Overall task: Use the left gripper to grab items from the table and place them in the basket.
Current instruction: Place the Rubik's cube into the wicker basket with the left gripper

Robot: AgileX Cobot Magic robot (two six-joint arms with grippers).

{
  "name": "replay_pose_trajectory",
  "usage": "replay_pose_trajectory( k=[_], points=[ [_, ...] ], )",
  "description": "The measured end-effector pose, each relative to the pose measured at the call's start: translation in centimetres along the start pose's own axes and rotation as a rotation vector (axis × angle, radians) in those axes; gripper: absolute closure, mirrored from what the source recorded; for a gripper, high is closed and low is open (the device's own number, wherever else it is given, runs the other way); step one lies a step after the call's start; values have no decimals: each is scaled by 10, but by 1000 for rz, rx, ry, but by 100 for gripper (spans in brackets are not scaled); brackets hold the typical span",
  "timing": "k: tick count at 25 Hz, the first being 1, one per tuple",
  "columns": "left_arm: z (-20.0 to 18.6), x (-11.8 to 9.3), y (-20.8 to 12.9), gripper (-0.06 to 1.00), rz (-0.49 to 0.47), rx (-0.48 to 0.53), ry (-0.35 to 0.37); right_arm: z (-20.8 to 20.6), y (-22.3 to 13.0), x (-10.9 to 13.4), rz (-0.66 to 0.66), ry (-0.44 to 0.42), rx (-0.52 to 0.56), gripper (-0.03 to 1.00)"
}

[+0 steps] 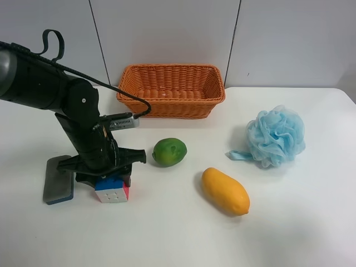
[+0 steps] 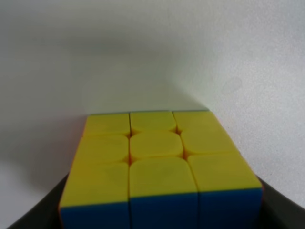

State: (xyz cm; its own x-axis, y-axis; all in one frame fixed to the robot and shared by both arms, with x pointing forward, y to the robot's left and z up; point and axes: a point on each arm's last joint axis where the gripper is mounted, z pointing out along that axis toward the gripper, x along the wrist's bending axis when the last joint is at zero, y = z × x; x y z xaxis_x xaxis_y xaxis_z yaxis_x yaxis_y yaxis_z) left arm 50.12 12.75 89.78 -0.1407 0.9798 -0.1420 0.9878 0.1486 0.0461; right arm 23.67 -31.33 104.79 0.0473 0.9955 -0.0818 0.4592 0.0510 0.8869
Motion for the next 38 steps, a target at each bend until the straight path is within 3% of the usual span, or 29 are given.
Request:
replay_pose_trajectory(
  k=[8, 23, 28, 38],
  points=[
    [-3, -1, 0, 38, -9, -3, -12, 0, 0, 0, 0, 0, 0, -2],
    [-66, -5, -4, 38, 8, -99, -107, 0, 0, 0, 0, 0, 0, -2],
    [-96, -16, 10, 38, 66, -123, -74, 0, 0, 0, 0, 0, 0, -2],
    [-164, -49, 56, 38, 186, -272, -35, 0, 0, 0, 0, 0, 0, -2]
  ],
)
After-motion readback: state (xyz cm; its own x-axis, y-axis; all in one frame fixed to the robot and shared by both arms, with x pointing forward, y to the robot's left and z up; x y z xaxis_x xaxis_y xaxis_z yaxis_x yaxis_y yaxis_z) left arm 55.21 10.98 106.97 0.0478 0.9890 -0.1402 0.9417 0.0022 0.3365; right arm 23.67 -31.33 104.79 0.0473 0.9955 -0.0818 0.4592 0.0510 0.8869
